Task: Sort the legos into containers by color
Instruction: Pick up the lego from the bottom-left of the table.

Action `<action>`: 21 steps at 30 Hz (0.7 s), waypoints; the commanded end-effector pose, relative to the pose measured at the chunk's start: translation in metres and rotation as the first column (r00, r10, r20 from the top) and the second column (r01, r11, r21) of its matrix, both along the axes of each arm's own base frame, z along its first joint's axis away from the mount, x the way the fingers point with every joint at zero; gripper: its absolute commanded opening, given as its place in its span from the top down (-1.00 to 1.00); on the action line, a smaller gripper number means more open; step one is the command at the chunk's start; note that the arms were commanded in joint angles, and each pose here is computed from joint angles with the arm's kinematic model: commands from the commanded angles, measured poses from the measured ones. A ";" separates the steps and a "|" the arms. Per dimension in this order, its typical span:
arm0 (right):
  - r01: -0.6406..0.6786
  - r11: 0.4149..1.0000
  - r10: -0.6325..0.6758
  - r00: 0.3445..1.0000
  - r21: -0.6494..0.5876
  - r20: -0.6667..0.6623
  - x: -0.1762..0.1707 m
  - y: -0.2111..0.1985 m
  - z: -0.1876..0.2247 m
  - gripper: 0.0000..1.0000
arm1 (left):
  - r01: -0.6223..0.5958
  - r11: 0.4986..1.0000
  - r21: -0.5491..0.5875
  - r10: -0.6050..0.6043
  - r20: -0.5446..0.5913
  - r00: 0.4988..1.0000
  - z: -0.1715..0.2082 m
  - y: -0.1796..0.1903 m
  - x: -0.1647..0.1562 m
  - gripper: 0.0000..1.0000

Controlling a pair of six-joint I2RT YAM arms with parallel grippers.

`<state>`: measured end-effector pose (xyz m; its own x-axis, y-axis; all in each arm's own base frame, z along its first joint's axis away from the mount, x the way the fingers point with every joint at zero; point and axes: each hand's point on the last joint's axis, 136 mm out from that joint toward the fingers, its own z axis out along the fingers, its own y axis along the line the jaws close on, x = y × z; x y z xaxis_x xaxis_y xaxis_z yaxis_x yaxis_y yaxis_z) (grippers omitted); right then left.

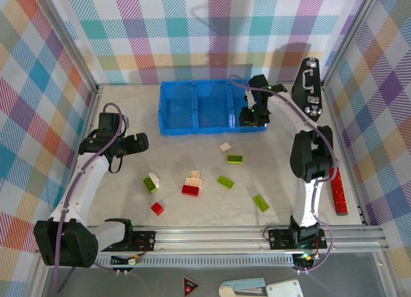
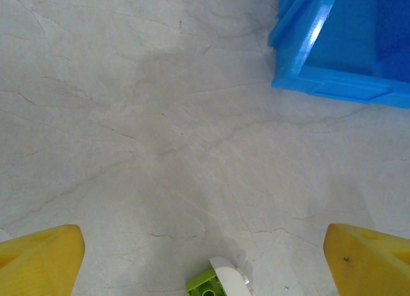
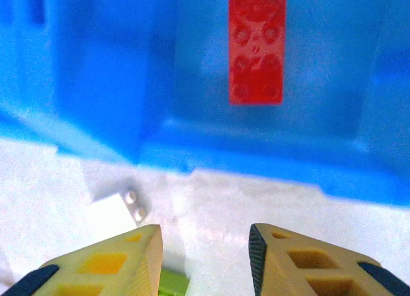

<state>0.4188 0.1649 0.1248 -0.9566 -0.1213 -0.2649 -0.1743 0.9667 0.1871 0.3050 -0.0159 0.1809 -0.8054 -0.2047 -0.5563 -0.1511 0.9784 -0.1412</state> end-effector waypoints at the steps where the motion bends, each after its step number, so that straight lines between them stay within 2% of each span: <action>1: 0.018 0.999 -0.020 0.999 0.032 0.034 -0.021 0.006 0.016 0.18 | 0.004 0.999 -0.052 -0.006 -0.030 1.000 0.002 -0.013 -0.004 -0.83; 6: 0.026 0.999 -0.027 0.999 0.044 0.029 -0.059 0.003 0.012 0.18 | -0.015 0.995 -0.094 0.006 -0.096 0.995 -0.009 -0.029 -0.013 -0.72; 11: 0.031 0.998 -0.032 0.999 0.049 0.021 -0.089 -0.005 0.006 0.19 | -0.057 0.996 -0.069 0.045 -0.165 0.985 -0.024 -0.037 -0.031 -0.63; 16: 0.026 0.998 -0.027 0.999 0.052 0.021 -0.107 -0.011 0.002 0.20 | -0.075 0.997 -0.017 0.069 -0.215 0.974 -0.044 -0.048 -0.047 -0.57; 21: 0.017 0.999 -0.018 1.000 0.047 0.018 -0.117 -0.015 -0.002 0.21 | -0.133 0.991 -0.012 0.124 -0.273 0.954 -0.072 -0.054 -0.058 -0.35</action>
